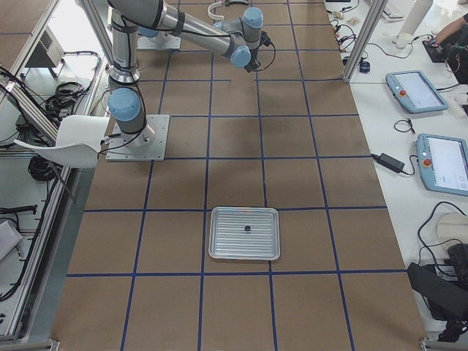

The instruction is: Place bearing gear from tray to pile

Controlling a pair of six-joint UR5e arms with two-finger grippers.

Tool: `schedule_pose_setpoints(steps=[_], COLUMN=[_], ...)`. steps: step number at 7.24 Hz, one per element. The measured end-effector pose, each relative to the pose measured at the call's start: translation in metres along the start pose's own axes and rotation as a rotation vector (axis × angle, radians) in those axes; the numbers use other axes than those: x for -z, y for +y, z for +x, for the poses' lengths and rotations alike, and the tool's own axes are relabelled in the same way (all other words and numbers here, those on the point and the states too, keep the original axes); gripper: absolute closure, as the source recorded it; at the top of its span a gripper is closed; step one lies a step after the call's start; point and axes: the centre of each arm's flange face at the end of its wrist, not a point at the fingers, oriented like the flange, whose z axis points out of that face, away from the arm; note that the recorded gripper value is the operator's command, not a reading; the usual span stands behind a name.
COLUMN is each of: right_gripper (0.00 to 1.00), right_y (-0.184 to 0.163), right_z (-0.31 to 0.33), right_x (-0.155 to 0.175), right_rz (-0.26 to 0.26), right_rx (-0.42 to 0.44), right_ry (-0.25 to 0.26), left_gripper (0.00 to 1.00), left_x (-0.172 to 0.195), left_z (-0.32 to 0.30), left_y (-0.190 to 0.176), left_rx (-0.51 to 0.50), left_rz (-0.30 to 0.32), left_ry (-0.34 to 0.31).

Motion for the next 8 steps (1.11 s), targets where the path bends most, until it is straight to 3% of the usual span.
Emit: schedule_pose_setpoints(steps=[1,4,6,7,8], right_gripper=[0.01,0.00,0.00,0.00,0.00], right_y=[-0.002,0.002,0.028,0.058,0.101], right_z=[-0.004,0.019,0.095,0.151,0.215], right_x=[-0.009,-0.001,0.075,0.118,0.153], right_rz=[-0.008,-0.061,-0.136,-0.166,-0.178], right_rx=[0.005,0.004,0.037,0.003,-0.097], right_ry=[0.025,0.117,0.207,0.230,0.262], left_gripper=[0.00,0.00,0.02,0.02,0.00], left_x=[-0.001,-0.025,-0.064,-0.085,-0.105], left_z=[0.000,-0.006,-0.007,-0.004,0.009], left_y=[0.000,-0.020,-0.039,-0.048,-0.057], left_rx=[0.001,0.006,-0.015,-0.007,0.005], left_rz=[-0.003,0.026,0.018,0.004,0.003], left_ry=[0.000,-0.004,0.006,0.019,0.035])
